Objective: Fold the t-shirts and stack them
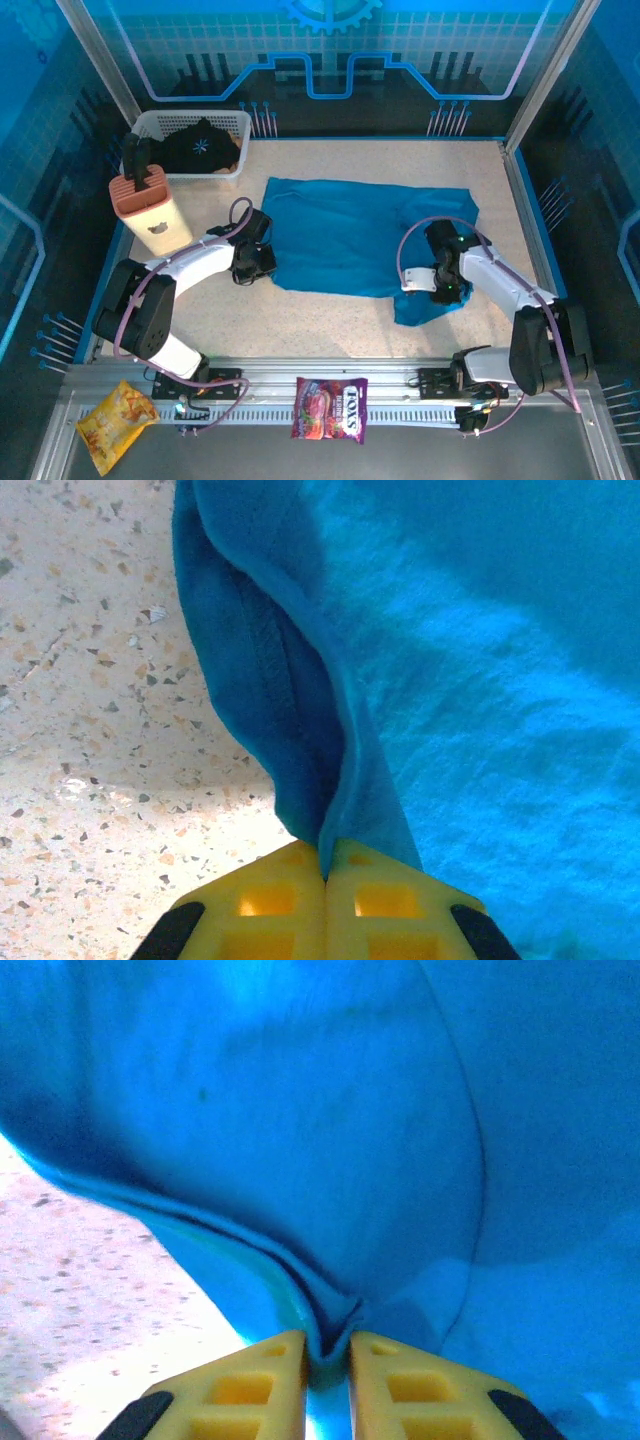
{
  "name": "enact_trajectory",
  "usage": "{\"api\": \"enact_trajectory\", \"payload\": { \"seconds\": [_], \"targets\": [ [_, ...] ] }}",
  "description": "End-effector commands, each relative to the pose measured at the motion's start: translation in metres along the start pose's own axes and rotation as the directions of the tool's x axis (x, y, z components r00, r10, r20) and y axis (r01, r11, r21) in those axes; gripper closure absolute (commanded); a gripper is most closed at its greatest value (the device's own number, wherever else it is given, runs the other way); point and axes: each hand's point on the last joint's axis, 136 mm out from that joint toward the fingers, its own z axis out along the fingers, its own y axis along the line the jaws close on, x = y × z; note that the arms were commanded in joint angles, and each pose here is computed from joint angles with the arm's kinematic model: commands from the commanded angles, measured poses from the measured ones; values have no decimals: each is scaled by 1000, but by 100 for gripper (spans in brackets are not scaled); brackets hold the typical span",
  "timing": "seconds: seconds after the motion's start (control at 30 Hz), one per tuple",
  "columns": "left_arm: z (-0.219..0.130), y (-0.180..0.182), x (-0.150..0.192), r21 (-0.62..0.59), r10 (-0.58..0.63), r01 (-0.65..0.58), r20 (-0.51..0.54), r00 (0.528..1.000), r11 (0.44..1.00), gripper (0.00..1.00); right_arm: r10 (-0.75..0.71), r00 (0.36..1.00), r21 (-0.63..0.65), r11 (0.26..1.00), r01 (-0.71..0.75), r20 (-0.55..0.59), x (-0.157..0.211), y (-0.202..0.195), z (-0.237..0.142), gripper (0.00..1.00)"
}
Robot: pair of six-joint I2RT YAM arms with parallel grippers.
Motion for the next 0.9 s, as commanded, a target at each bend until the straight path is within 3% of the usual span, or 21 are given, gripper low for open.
{"api": "enact_trajectory", "payload": {
  "seconds": [0.0,0.27,0.43,0.87],
  "targets": [
    [-3,0,1,20,21,-21,-2,1000,1000,100,8,1000,-46,999,-9,-30,4,17,5,76],
    [-3,0,2,24,14,-14,-2,1000,1000,100,6,999,-77,997,-8,-31,0,15,8,74],
    [-3,-1,1,21,19,-19,-4,1000,1000,100,12,1000,-47,999,-13,-20,-4,4,13,63],
    [-2,1,2,10,13,-13,-8,1000,1000,100,-12,999,-102,995,8,-38,-13,-15,26,52]
  ]
}}
